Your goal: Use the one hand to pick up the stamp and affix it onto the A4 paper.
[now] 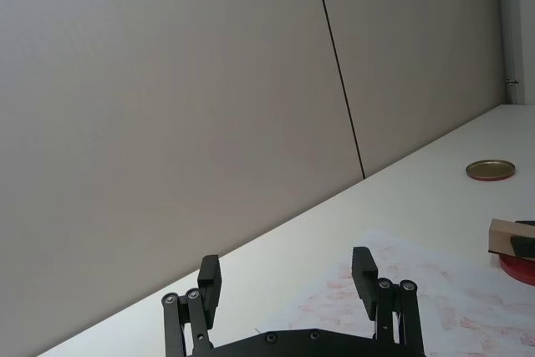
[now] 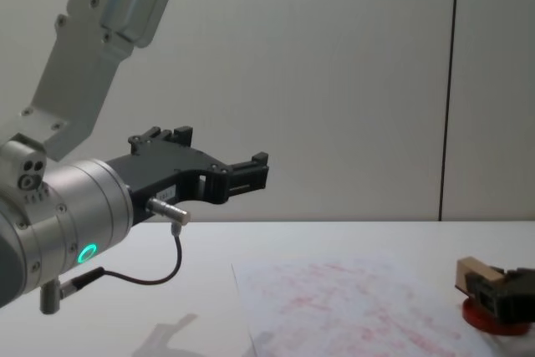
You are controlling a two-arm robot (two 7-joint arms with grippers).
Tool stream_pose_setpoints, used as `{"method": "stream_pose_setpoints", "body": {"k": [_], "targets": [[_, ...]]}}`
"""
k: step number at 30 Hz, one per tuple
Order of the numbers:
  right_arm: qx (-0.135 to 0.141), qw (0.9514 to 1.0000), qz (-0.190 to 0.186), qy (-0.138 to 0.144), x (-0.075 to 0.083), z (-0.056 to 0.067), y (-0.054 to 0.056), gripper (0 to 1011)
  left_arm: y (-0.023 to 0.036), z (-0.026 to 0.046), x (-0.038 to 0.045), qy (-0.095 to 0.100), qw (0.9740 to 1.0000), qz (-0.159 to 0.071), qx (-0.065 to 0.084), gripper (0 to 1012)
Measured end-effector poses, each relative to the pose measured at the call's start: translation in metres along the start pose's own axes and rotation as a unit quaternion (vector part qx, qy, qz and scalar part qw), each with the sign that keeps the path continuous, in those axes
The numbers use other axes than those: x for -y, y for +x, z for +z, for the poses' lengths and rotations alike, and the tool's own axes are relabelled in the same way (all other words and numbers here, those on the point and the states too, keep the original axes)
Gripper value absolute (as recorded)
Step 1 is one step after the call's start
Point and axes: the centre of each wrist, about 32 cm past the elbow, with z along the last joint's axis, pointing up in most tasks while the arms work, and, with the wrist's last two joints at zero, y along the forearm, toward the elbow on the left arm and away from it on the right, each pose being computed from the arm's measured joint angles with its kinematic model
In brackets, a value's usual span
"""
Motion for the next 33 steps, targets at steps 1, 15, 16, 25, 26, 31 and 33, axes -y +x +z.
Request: {"method": "stream_pose_setpoints", "body": {"k": [1, 15, 16, 25, 26, 31, 33], "targets": [[0.0, 1.0, 0.0, 0.0, 0.0, 0.0, 0.0, 221, 0.0, 0.0, 0.0, 0.0, 1.0, 0.0, 0.0, 993], [0.008, 0.9988, 0.038, 0.03, 0.005, 0.009, -0.016, 221, 0.0, 0.0, 0.0, 0.0, 1.0, 0.0, 0.0, 993], [0.007, 0.9987, 0.041, 0.029, 0.006, 0.009, -0.017, 221, 0.0, 0.0, 0.0, 0.0, 1.0, 0.0, 0.0, 993], [-0.011, 0.9972, 0.071, 0.02, 0.01, 0.009, -0.029, 221, 0.0, 0.0, 0.0, 0.0, 1.0, 0.0, 0.0, 993], [-0.013, 0.9971, 0.073, 0.019, 0.011, 0.009, -0.03, 221, 0.0, 0.0, 0.0, 0.0, 1.0, 0.0, 0.0, 993], [-0.021, 0.9957, 0.089, 0.012, 0.014, 0.007, -0.035, 221, 0.0, 0.0, 0.0, 0.0, 1.0, 0.0, 0.0, 993], [-0.024, 0.995, 0.097, 0.008, 0.016, 0.006, -0.037, 221, 0.0, 0.0, 0.0, 0.0, 1.0, 0.0, 0.0, 993]]}}
